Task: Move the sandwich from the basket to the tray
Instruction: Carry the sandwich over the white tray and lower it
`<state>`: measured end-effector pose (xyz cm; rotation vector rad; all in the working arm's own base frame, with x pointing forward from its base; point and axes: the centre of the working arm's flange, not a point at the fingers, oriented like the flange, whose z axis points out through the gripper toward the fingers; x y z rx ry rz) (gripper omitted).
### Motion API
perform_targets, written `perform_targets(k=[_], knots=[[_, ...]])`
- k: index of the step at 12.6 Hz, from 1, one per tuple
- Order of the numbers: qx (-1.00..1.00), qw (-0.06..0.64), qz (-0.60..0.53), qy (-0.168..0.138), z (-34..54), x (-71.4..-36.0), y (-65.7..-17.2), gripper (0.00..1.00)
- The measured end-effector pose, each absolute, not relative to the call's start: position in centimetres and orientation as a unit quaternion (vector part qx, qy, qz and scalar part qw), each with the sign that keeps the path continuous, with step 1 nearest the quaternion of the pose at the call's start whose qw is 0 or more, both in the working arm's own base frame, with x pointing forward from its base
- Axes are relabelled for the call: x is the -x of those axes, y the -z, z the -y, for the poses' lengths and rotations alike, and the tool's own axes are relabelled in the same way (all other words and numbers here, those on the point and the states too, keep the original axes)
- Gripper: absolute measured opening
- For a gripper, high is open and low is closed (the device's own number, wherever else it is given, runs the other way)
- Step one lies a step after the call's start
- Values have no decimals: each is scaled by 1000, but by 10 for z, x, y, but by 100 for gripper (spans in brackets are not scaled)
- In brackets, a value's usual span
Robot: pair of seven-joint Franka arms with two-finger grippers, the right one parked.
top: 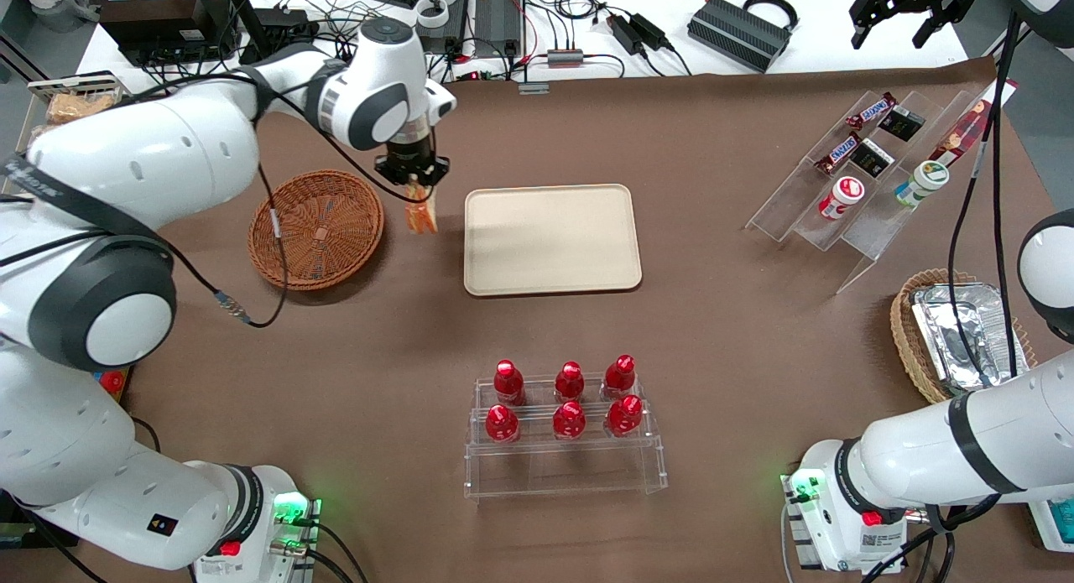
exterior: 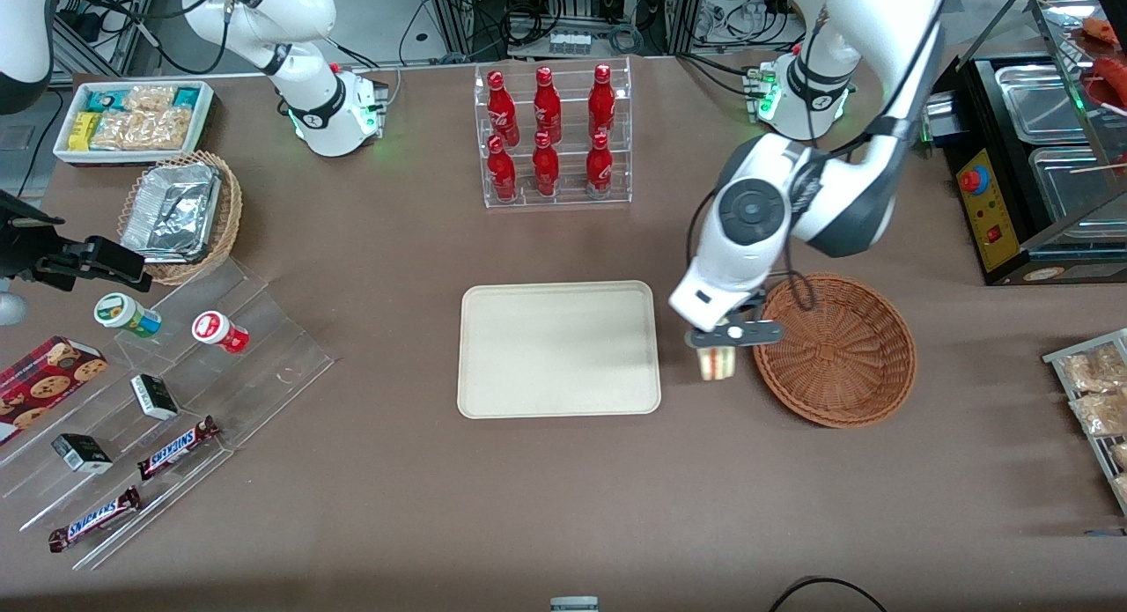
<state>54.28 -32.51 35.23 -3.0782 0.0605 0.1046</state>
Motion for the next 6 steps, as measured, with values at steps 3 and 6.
perform_targets(k=[3, 6], knots=[[997, 5, -57, -53, 356, -545, -335, 16], [996, -3, -74, -59, 394, -545, -315, 16]])
